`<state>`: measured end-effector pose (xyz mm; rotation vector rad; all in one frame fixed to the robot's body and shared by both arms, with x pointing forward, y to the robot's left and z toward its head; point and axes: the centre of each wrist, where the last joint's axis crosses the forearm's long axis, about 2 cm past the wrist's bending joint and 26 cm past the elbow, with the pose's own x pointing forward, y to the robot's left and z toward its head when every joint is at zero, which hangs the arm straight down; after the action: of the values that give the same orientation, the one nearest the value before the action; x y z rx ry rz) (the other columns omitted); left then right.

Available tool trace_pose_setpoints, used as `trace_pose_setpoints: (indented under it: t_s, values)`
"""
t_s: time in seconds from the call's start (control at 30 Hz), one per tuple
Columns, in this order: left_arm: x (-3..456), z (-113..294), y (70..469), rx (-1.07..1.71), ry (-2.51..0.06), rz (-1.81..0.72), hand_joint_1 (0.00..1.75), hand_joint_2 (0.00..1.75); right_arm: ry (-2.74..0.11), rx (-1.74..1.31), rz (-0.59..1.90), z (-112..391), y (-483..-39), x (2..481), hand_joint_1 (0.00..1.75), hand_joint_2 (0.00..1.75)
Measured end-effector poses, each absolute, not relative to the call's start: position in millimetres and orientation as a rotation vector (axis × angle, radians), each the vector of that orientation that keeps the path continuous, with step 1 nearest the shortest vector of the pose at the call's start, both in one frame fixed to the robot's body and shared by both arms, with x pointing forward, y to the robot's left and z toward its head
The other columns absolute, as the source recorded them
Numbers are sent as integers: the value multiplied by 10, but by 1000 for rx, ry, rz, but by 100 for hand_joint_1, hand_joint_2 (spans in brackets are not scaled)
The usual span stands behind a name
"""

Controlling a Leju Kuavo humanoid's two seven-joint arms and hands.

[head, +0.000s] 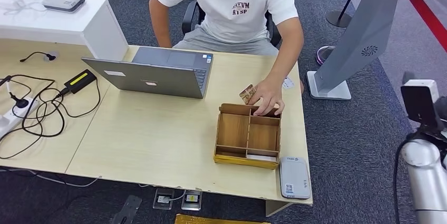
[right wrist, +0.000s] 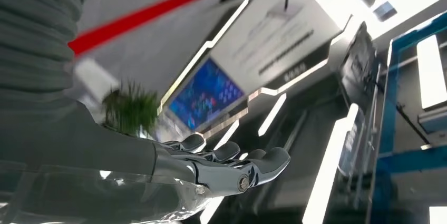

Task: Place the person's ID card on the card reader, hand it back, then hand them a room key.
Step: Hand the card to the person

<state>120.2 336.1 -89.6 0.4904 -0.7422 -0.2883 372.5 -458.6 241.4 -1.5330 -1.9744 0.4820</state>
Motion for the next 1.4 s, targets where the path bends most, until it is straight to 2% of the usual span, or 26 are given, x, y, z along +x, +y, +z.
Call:
trace_pose_setpoints:
  t_s: [0.13,0.27,0.47,0.7,1.0,1.27,1.4]
  values:
    - [1164,-904,3337,501,-730,-256,0,175,-1810,-1779,614,2233,-5436,3306,0,175]
    - [1151,-907,3303,514,-707,-212,0,175,-1516,-1912,661,1986,-6123,2757,0,175]
    - [1164,-906,3221,506,-699,-178,0,175,-1227,-1918,446,1544,-6582,2021,0,175]
    - [1190,-899,3166,495,-706,-164,0,175,-1101,-1904,274,1326,-6688,1686,0,175]
    - [1198,-900,3109,478,-678,-95,0,175,-797,-1815,309,950,-6653,1258,0,175]
    - [1229,-897,3060,436,-669,-56,0,175,-487,-1649,21,464,-6381,961,0,175]
    - [1247,-895,3073,416,-669,-55,0,175,-349,-1399,-107,155,-6119,933,0,175]
